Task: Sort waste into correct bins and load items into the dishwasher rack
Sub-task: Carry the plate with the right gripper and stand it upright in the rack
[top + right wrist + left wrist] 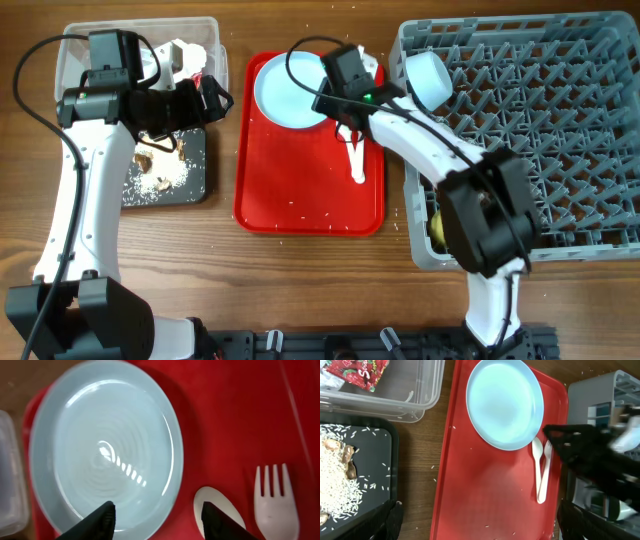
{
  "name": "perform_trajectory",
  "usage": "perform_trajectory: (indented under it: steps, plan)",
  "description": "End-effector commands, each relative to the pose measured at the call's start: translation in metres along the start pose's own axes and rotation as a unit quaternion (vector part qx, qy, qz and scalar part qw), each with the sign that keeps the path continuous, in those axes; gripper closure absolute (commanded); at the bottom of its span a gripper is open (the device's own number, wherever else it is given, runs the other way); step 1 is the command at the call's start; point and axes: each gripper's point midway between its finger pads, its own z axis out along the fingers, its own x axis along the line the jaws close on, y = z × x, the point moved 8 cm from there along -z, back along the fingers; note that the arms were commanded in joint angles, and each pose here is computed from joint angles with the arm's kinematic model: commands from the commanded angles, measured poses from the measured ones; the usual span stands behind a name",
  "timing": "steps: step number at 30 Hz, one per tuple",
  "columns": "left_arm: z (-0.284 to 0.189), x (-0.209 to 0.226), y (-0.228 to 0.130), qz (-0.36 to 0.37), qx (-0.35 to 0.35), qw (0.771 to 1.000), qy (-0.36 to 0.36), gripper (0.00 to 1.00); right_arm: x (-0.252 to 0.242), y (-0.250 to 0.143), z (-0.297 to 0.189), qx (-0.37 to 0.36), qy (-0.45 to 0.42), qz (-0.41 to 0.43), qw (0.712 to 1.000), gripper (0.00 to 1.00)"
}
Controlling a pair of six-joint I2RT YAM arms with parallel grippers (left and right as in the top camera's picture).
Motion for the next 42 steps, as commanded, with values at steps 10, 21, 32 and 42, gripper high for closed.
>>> perform_trajectory:
  steps: [10, 21, 32, 42]
  plan:
    - [-0.004, -0.001, 0.002, 0.003, -0.008, 1.0, -0.002, 0.0, -0.019, -0.033, 0.047, 0.076, -0.014, 0.015, 0.997, 0.8]
    - [-0.004, -0.001, 0.002, 0.003, -0.008, 1.0, -0.002, 0.0, -0.002, -0.004, 0.002, 0.099, 0.022, -0.075, 0.992, 0.96]
    - [-0.004, -0.001, 0.002, 0.003, -0.008, 1.0, -0.002, 0.0, -0.035, 0.108, -0.232, -0.203, -0.11, -0.219, 0.948, 0.96]
    - [-0.004, -0.001, 0.002, 0.003, -0.008, 1.0, -0.001, 0.0, -0.151, 0.14, -0.301, -0.202, -0.404, -0.237, 0.86, 0.95]
